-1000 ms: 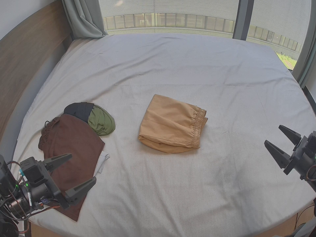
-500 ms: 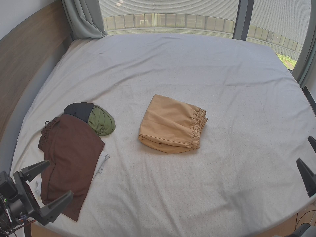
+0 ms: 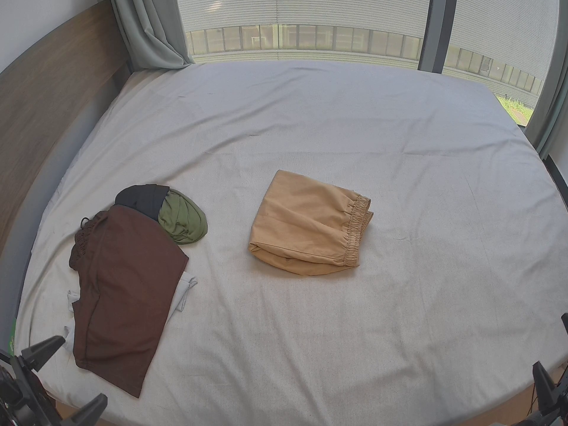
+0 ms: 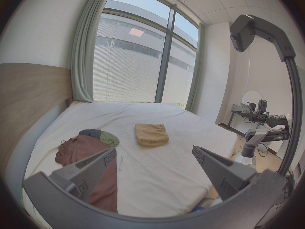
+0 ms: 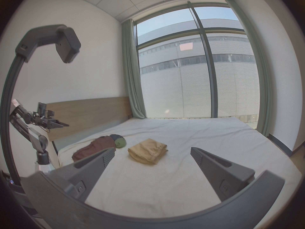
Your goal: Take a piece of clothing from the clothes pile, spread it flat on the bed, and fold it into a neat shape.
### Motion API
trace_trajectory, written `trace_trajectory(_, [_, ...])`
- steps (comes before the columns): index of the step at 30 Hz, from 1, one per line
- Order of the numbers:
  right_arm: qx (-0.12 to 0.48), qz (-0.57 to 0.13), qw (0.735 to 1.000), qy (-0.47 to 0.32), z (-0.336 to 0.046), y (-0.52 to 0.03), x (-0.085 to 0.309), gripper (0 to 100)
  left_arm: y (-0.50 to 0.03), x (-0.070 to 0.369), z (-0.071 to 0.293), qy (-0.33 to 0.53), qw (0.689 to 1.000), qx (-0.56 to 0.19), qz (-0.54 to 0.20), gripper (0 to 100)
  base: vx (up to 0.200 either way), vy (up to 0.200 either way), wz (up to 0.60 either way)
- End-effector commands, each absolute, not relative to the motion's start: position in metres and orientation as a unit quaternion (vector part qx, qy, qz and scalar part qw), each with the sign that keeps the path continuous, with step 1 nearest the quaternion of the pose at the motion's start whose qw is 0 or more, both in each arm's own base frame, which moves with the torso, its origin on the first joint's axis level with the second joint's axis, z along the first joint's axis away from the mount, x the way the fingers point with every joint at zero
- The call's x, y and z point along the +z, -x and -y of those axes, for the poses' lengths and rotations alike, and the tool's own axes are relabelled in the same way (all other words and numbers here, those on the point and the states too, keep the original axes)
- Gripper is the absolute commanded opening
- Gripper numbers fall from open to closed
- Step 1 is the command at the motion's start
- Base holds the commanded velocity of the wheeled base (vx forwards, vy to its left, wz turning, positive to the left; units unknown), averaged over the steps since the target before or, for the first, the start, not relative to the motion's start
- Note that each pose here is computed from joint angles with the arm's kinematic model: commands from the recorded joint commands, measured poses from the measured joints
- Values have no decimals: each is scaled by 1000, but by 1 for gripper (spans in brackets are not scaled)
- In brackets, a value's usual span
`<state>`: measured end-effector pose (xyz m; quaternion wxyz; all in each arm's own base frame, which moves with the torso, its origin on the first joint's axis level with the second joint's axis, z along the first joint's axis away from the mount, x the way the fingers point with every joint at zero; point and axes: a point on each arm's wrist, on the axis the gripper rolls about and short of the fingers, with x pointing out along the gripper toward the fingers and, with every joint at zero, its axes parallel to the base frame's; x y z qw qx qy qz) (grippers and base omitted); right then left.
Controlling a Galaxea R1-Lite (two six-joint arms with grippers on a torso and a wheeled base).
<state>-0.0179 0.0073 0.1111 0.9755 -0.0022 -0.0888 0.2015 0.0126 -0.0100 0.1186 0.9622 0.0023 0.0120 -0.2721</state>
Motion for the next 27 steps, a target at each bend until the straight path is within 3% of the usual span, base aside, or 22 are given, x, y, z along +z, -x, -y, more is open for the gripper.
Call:
trace_trajectory(1, [111, 49, 992, 18, -5, 24, 85, 100, 18, 90, 3, -6, 977, -212, 25, 100, 0, 0, 0])
trace_trajectory(5, [10, 34, 999, 16, 0, 23, 82, 100, 16, 86, 1, 1, 987, -158, 1, 100, 0, 0, 0])
trace_trajectory(7, [4, 34, 999, 17, 0, 23, 82, 100, 16, 86, 1, 3, 988, -152, -2, 100, 0, 0, 0])
trace_trajectory(8, [-23, 33, 999, 19, 1, 23, 82, 100, 16, 85, 1, 18, 994, -110, -11, 100, 0, 0, 0])
trace_trajectory(11, [-24, 28, 999, 17, 1, 23, 81, 100, 16, 85, 1, 17, 996, -92, -9, 100, 0, 0, 0])
trace_trajectory(15, [17, 1, 1000, 16, 0, 23, 76, 100, 22, 82, 3, 11, 998, -62, 24, 100, 0, 0, 0])
trace_trajectory(19, [18, -1, 1000, 12, 0, 23, 75, 100, 23, 74, -1, -4, 999, 34, -9, 100, 0, 0, 0])
trace_trajectory(27, [20, -1, 1000, 13, 0, 23, 75, 100, 23, 76, -1, 3, 1000, 22, 1, 100, 0, 0, 0])
